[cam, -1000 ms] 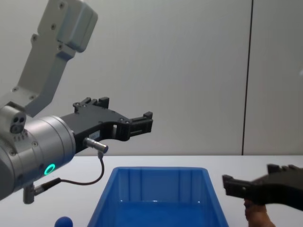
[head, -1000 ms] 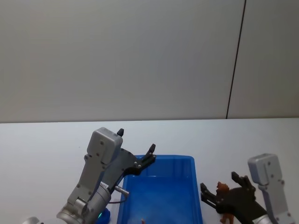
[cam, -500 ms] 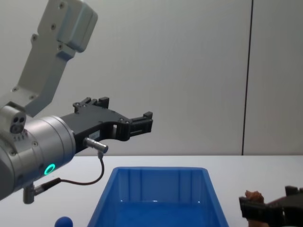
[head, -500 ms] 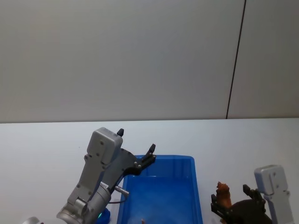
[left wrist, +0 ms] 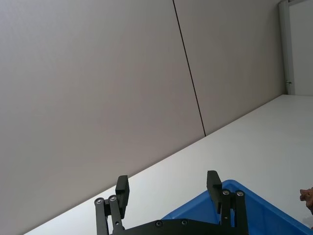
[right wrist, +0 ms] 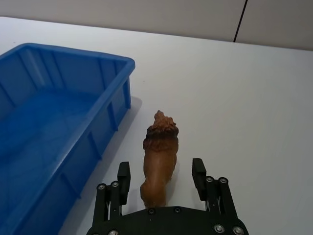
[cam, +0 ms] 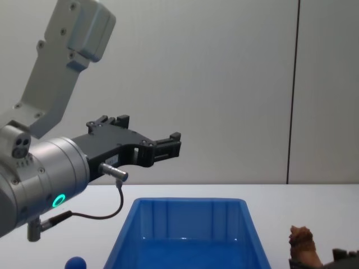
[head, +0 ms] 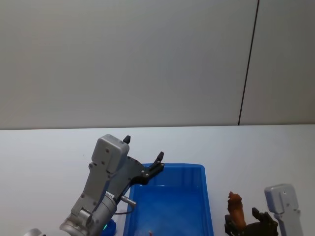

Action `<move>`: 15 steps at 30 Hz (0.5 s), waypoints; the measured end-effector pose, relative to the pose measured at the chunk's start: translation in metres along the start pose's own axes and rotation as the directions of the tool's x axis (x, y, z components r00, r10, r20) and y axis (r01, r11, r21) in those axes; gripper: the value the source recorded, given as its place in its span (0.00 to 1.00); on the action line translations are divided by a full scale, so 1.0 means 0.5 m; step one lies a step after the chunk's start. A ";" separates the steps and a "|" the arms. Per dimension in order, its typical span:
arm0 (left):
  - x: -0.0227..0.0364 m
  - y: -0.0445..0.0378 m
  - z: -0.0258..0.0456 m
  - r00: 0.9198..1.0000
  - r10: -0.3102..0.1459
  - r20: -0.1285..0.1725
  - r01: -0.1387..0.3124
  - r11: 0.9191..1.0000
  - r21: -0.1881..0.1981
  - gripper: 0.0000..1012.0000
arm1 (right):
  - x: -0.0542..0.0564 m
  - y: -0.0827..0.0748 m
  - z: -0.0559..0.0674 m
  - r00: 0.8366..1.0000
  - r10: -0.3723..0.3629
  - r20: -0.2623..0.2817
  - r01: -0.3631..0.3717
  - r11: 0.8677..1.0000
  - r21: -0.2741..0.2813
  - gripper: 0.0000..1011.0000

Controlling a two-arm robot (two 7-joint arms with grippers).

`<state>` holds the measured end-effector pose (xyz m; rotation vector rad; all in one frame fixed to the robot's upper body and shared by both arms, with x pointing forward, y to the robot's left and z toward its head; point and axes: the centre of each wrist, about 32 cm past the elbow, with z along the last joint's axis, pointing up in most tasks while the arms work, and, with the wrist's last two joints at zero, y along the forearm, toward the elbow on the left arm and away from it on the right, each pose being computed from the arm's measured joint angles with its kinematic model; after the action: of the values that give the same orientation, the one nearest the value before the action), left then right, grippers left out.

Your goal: Pick up the two dolls from the table and place them into the box.

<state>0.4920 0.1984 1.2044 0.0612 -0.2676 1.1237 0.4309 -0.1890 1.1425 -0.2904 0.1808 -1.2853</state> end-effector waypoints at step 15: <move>0.000 0.000 0.000 1.000 0.000 0.000 0.000 1.000 0.000 0.99 | -0.009 0.004 -0.016 1.000 -0.012 -0.021 0.012 0.999 -0.036 0.36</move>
<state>0.4920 0.1984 1.2044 0.0612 -0.2676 1.1237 0.4292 -0.1853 1.1343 -0.3094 0.2207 -1.2982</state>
